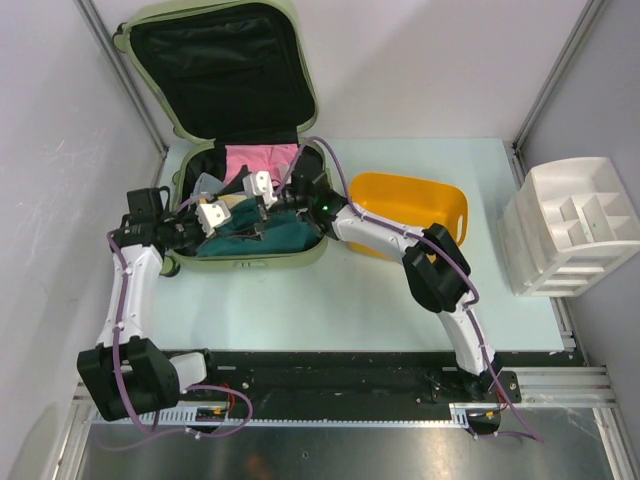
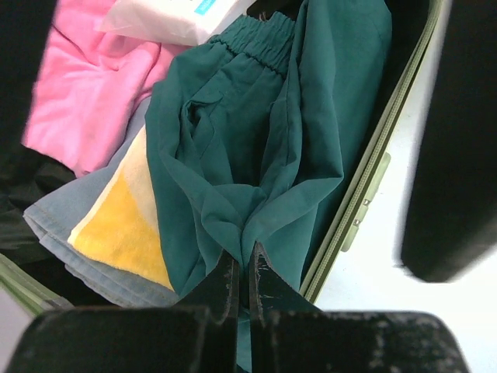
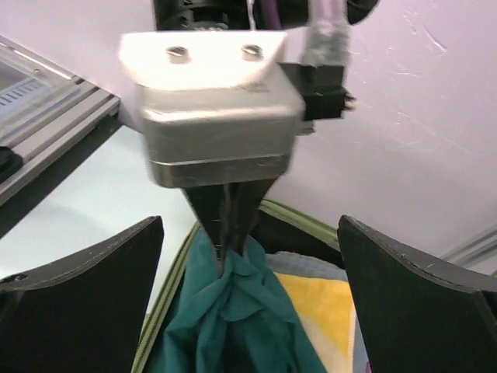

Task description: Open, take out, and arrange the luggage

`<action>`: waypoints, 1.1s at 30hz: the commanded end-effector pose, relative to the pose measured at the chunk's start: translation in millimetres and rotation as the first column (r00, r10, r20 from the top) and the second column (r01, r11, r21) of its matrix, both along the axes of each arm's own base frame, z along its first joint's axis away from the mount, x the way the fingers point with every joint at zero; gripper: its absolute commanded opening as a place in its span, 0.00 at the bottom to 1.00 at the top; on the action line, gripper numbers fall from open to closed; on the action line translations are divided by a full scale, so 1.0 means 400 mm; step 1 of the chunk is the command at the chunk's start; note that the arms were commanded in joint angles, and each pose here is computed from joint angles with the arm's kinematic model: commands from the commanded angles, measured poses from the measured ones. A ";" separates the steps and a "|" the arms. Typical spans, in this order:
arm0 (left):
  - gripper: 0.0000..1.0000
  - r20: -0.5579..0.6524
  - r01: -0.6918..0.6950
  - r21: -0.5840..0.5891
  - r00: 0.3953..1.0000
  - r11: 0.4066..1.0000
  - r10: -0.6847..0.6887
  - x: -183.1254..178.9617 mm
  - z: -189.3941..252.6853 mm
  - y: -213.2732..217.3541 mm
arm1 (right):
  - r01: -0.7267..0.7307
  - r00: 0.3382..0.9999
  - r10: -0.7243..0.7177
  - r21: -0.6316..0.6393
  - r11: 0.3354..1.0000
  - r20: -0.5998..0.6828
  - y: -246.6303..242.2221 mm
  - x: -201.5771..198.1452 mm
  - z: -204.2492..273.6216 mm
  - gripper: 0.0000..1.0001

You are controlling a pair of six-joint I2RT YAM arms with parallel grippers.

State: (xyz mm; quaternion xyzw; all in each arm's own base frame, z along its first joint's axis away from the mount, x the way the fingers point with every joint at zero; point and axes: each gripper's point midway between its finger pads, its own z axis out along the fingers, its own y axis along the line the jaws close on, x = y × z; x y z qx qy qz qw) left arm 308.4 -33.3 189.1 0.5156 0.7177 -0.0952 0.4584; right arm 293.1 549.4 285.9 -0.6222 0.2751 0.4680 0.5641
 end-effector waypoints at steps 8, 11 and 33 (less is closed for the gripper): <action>0.00 0.135 0.068 -0.020 0.989 0.997 -0.065 -0.023 0.099 -0.037 | 0.002 0.999 -0.009 -0.163 0.987 -0.044 0.015 0.048 -0.170 1.00; 0.00 0.153 0.067 -0.012 0.986 0.998 -0.065 -0.028 0.110 -0.037 | 0.028 0.999 -0.037 -0.197 0.980 -0.039 0.002 0.077 -0.208 0.98; 0.00 0.199 0.048 -0.028 0.979 0.998 -0.041 -0.032 0.172 -0.038 | 0.145 0.980 -0.191 -0.436 0.888 -0.063 -0.179 0.208 -0.374 0.12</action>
